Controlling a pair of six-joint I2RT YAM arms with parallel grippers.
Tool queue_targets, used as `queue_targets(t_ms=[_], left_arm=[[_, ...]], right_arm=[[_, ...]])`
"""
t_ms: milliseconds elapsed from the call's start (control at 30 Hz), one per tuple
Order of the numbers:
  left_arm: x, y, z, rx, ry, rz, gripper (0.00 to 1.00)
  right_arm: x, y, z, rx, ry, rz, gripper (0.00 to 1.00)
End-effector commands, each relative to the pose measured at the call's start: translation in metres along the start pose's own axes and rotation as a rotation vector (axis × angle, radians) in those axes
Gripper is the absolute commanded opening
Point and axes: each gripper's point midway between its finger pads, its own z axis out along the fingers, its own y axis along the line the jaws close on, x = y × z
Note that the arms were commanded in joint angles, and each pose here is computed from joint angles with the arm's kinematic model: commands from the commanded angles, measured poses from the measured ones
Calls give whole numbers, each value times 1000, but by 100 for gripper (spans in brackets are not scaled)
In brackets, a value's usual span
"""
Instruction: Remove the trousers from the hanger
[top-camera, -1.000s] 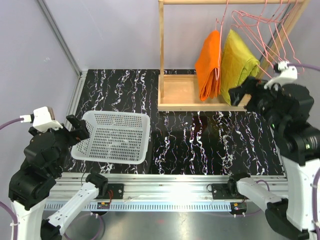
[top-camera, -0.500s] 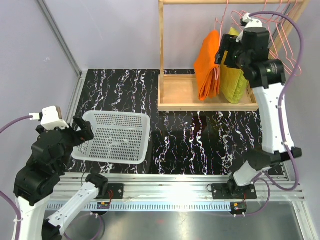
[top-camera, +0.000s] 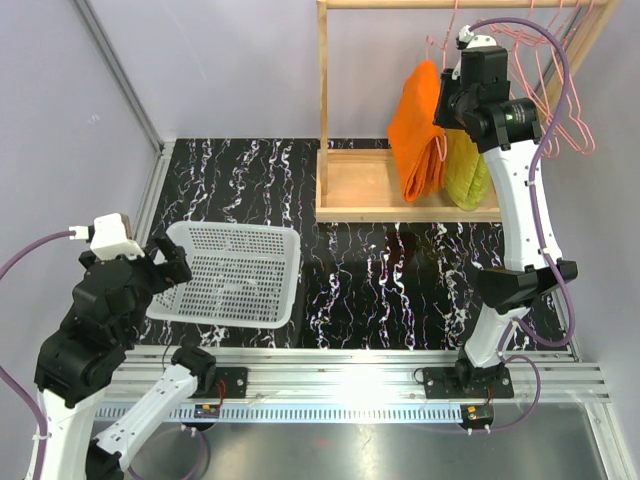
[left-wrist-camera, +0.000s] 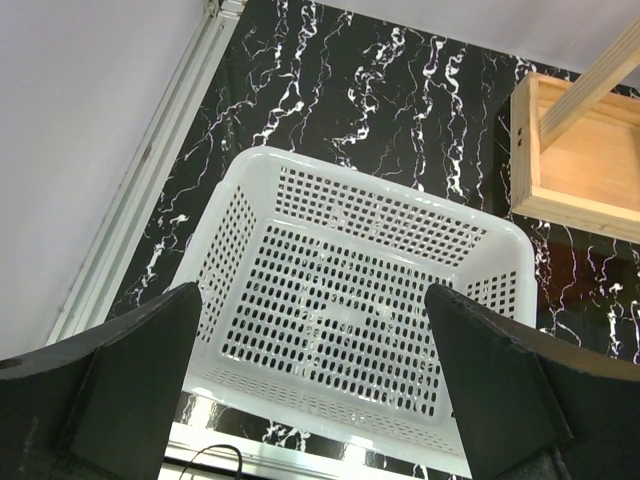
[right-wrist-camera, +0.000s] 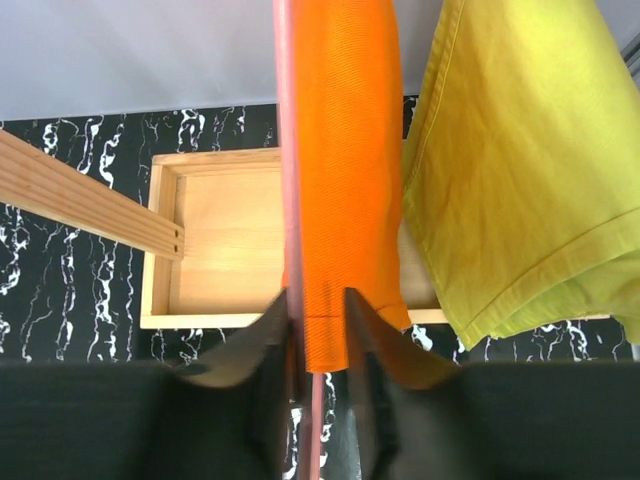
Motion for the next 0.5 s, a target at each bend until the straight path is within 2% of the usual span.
queue_targets(t_ms=[0, 67, 133, 200, 467], left_arm=[[-4, -5, 2, 26, -25, -2, 99], [-3, -7, 3, 31, -20, 0, 99], [-1, -8, 4, 34, -15, 2, 99], [0, -9, 5, 36, -12, 5, 99], [-4, -11, 6, 43, -13, 13, 99]], right_arm=[[-8, 1, -9, -9, -28, -15, 28], [-7, 0, -9, -6, -30, -24, 25], [-8, 1, -9, -8, -37, -39, 16], [-10, -2, -9, 1, -45, -44, 1], [-35, 4, -23, -40, -159, -45, 0]])
